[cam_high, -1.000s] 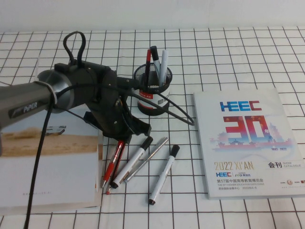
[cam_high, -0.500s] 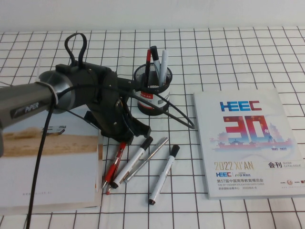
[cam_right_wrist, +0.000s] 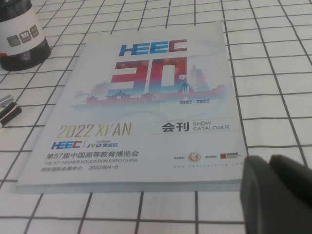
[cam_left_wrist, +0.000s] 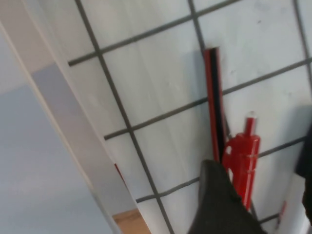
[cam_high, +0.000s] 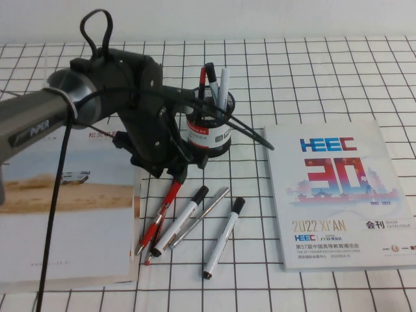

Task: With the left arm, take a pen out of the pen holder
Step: 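Take a marker out of the pen holder and lay it on the table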

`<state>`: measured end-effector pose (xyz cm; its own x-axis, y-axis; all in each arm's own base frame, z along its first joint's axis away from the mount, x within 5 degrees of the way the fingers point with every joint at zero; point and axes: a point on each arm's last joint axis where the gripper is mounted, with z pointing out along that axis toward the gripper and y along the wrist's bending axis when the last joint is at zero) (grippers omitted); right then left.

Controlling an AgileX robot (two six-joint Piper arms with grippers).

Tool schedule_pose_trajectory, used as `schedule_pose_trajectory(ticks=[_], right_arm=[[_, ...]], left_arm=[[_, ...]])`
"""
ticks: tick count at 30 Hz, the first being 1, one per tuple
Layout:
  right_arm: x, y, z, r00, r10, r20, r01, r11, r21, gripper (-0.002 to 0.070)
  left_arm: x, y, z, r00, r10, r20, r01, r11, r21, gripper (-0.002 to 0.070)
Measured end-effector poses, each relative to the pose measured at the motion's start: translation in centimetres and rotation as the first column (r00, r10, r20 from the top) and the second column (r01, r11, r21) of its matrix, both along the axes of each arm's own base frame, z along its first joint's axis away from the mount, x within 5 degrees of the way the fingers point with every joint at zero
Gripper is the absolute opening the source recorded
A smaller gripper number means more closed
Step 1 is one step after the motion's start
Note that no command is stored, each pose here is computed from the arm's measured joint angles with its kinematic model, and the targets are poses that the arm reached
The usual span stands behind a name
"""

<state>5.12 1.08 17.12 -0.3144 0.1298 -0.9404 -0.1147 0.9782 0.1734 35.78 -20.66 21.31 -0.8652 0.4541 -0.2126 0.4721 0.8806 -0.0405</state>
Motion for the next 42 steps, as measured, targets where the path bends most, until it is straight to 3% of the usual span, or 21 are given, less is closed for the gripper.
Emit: schedule_pose_trajectory(ticks=[3, 7, 9, 14, 21, 28, 35, 42], right_arm=[[0.0, 0.0, 0.0, 1.0, 0.0, 0.0, 0.0, 1.0, 0.0, -0.0015], [0.0, 0.0, 0.0, 1.0, 0.0, 0.0, 0.0, 1.0, 0.0, -0.0015], [0.0, 0.0, 0.0, 1.0, 0.0, 0.0, 0.0, 1.0, 0.0, -0.0015], [0.0, 0.0, 0.0, 1.0, 0.0, 0.0, 0.0, 1.0, 0.0, -0.0015], [0.0, 0.0, 0.0, 1.0, 0.0, 0.0, 0.0, 1.0, 0.0, -0.0015], [0.0, 0.0, 0.0, 1.0, 0.0, 0.0, 0.0, 1.0, 0.0, -0.0015], [0.0, 0.0, 0.0, 1.0, 0.0, 0.0, 0.0, 1.0, 0.0, -0.0015], [0.0, 0.0, 0.0, 1.0, 0.0, 0.0, 0.0, 1.0, 0.0, -0.0015]], left_arm=[[0.5, -0.3, 1.7, 1.0, -0.012, 0.018, 0.012, 1.0, -0.008, 0.0285], [0.5, -0.3, 3.5, 0.998, -0.012, 0.055, 0.013, 0.999, -0.029, 0.0099], [0.1, 0.0, 5.2, 0.995, -0.011, 0.1, 0.016, 0.999, -0.048, 0.004], [-1.6, 1.1, 10.9, 0.967, -0.001, 0.255, 0.03, 0.994, -0.11, 0.0004], [-7.6, 4.8, 17.7, 0.868, 0.047, 0.494, 0.072, 0.973, -0.218, -0.0001], [-15.3, 9.1, 17.6, 0.751, 0.103, 0.652, 0.126, 0.947, -0.294, -0.0002], [-21.2, 12.5, 13.0, 0.67, 0.155, 0.726, 0.158, 0.926, -0.342, -0.0003], [-25.3, 14.9, 9.9, 0.577, 0.272, 0.77, 0.189, 0.872, -0.451, -0.0003]])
